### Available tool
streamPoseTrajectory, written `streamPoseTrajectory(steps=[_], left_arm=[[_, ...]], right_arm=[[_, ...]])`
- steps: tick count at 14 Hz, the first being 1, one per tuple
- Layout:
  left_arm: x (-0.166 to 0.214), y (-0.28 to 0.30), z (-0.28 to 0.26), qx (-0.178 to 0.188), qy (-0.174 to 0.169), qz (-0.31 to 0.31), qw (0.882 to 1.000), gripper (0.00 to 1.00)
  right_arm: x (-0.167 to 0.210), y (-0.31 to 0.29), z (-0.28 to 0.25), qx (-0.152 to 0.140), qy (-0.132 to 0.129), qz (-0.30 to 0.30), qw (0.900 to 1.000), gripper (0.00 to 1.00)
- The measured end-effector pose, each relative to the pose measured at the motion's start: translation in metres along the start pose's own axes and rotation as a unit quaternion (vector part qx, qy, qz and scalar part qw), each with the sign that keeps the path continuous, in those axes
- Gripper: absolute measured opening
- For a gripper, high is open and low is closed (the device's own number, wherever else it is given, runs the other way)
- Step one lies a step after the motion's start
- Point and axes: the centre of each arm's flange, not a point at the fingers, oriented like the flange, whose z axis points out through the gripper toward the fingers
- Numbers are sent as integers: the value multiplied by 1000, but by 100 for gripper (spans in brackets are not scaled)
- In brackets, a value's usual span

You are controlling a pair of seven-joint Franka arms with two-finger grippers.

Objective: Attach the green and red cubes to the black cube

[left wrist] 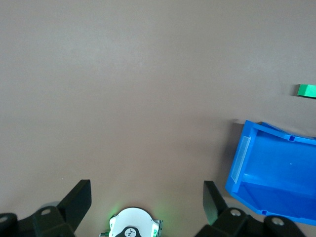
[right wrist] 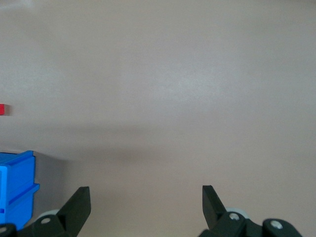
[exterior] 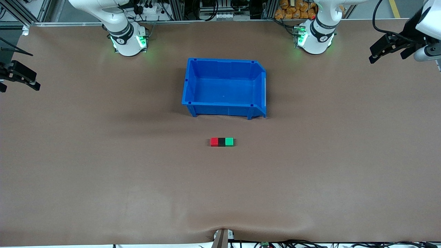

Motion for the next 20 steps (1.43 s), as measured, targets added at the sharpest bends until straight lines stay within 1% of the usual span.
streamPoseTrajectory(steps=[4, 9, 20], left_arm=[[1, -1, -1, 0, 0, 0, 1000, 100], [2, -3, -1, 1, 0, 19, 1000, 100], [4, -14, -1, 1, 0, 9, 1000, 100]], right_arm=[[0, 0, 0, 0, 0, 0, 1000, 100], [0, 0, 0, 0, 0, 0, 1000, 100], [0, 0, 0, 0, 0, 0, 1000, 100]])
